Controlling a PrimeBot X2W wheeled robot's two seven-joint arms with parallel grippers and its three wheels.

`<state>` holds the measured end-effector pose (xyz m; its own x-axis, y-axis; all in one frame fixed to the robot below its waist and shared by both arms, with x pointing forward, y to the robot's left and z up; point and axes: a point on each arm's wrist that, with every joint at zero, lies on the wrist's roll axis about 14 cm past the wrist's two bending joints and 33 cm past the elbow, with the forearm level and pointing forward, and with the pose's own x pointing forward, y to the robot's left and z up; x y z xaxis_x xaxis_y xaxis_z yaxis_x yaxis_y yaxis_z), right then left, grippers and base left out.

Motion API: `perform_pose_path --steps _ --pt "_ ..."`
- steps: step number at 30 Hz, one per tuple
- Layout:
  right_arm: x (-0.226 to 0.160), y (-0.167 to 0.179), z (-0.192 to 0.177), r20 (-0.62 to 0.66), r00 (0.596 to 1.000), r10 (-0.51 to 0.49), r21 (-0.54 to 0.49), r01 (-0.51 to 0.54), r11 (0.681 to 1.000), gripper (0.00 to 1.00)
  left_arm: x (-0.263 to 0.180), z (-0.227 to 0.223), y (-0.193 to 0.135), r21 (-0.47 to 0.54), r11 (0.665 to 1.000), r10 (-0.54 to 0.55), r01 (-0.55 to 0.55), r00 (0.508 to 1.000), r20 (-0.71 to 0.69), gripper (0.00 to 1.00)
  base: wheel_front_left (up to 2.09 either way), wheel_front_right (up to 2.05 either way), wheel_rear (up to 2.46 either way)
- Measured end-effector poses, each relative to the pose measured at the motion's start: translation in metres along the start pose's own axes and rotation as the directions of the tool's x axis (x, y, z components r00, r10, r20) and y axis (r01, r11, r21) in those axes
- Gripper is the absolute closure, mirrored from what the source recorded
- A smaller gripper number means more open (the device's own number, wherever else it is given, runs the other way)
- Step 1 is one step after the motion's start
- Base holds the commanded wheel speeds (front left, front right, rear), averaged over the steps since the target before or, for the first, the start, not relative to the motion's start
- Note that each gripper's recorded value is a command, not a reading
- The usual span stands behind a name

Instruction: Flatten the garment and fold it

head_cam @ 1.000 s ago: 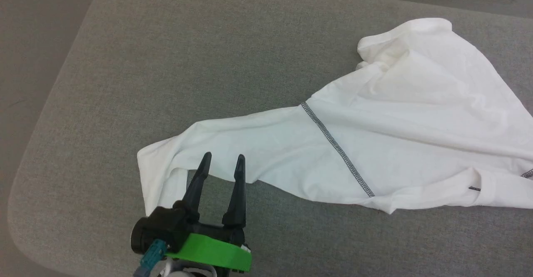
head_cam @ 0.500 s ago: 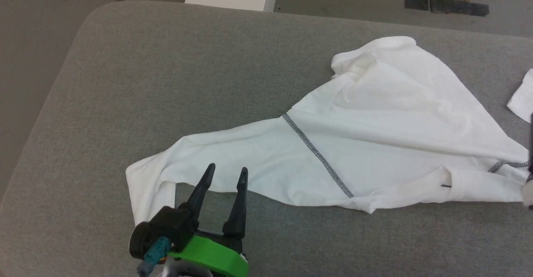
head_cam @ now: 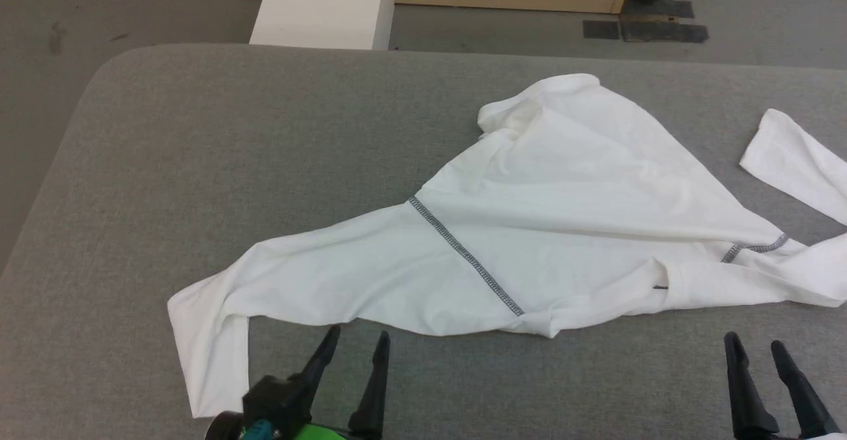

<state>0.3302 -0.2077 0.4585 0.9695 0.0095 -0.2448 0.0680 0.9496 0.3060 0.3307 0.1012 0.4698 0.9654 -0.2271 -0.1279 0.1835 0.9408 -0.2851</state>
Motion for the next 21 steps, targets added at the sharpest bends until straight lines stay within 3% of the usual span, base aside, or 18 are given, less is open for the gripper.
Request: perform_pose_path --steps 9,16,21 --pt "-0.003 -0.002 0.011 0.053 0.999 -0.009 -0.007 0.010 1.000 0.00 0.021 0.008 -0.019 0.160 0.977 -0.134 0.142 0.989 -0.058 0.00 0.00 0.00 0.00" --pt "0.018 0.011 0.034 0.086 0.996 0.023 -0.061 -0.018 0.998 0.00 0.037 0.013 -0.025 0.166 0.971 -0.163 0.170 0.985 -0.059 0.00 0.00 0.00 0.00" --pt "0.047 0.023 0.039 -0.048 0.998 0.042 -0.152 -0.049 0.987 0.00 0.043 0.007 -0.025 0.144 0.975 -0.160 0.169 0.985 -0.069 0.00 0.00 0.00 0.00"
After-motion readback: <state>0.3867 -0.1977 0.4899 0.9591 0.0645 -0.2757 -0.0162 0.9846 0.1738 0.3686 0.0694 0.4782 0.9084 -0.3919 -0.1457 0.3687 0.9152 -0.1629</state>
